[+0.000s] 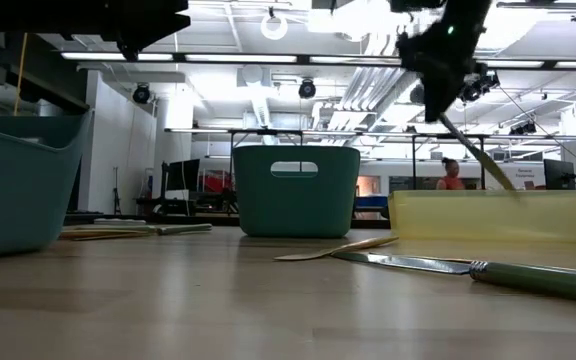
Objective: Sort silverware by color (type)
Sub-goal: Put the blue patterned knife into the yellow bin
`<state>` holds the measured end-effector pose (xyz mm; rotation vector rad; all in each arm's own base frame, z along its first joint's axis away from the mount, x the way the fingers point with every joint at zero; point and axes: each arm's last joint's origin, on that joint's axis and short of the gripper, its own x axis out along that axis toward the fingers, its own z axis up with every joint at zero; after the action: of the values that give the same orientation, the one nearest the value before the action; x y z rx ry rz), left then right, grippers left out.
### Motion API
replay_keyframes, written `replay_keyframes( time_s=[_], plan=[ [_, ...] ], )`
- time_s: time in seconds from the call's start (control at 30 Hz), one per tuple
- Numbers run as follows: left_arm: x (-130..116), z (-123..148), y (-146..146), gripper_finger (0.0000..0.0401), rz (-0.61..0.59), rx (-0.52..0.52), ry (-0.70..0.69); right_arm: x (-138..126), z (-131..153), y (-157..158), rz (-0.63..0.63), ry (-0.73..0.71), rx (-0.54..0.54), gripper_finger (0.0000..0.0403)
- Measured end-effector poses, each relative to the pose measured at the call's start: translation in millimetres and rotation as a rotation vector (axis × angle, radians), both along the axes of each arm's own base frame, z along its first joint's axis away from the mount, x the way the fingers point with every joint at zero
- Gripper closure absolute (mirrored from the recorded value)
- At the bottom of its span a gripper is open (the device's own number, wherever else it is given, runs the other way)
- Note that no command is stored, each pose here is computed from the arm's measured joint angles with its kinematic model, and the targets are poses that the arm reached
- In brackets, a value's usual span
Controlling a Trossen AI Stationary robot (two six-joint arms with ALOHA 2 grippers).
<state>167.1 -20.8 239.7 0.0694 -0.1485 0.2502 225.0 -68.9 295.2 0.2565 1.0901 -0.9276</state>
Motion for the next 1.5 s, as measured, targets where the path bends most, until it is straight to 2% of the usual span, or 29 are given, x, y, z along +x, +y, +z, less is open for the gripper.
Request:
replay_keyframes(
  time_s=[0.17, 0.33, 0.47, 0.8, 0.9, 1.13, 1.27, 1.43, 1.5],
  plan=[
    [0, 0, 0, 0.0224, 0.0, 0.0, 0.001, 13, -29, -22, -0.013, 0.18, 0.082, 0.037],
    [0, -1, 0, 0.0224, 0.002, 0.006, 0.01, 23, -53, -40, -0.015, 0.283, 0.128, 0.037],
    [0, -1, 0, 0.0224, 0.021, 0.015, 0.016, 29, -70, -52, -0.017, 0.332, 0.159, 0.037],
    [0, -1, 1, 0.0224, 0.023, 0.016, 0.016, 41, -103, -75, 0.003, 0.341, 0.262, 0.037],
    [0, -1, 1, 0.0224, 0.023, 0.017, 0.017, 41, -107, -78, -0.005, 0.348, 0.274, 0.036],
    [0, -1, 1, 0.0224, 0.024, 0.016, 0.017, 42, -108, -78, -0.005, 0.342, 0.274, 0.0303],
    [0, -1, 1, 0.0224, 0.024, 0.016, 0.017, 42, -108, -77, -0.006, 0.348, 0.277, 0.0294],
    [0, -1, 1, 0.0224, 0.026, 0.017, 0.021, 34, -100, -70, 0.051, 0.418, 0.296, 0.0292],
    [0, -2, 1, 0.0224, 0.035, 0.016, 0.024, 32, -90, -64, 0.077, 0.397, 0.254, 0.0292]
  ],
)
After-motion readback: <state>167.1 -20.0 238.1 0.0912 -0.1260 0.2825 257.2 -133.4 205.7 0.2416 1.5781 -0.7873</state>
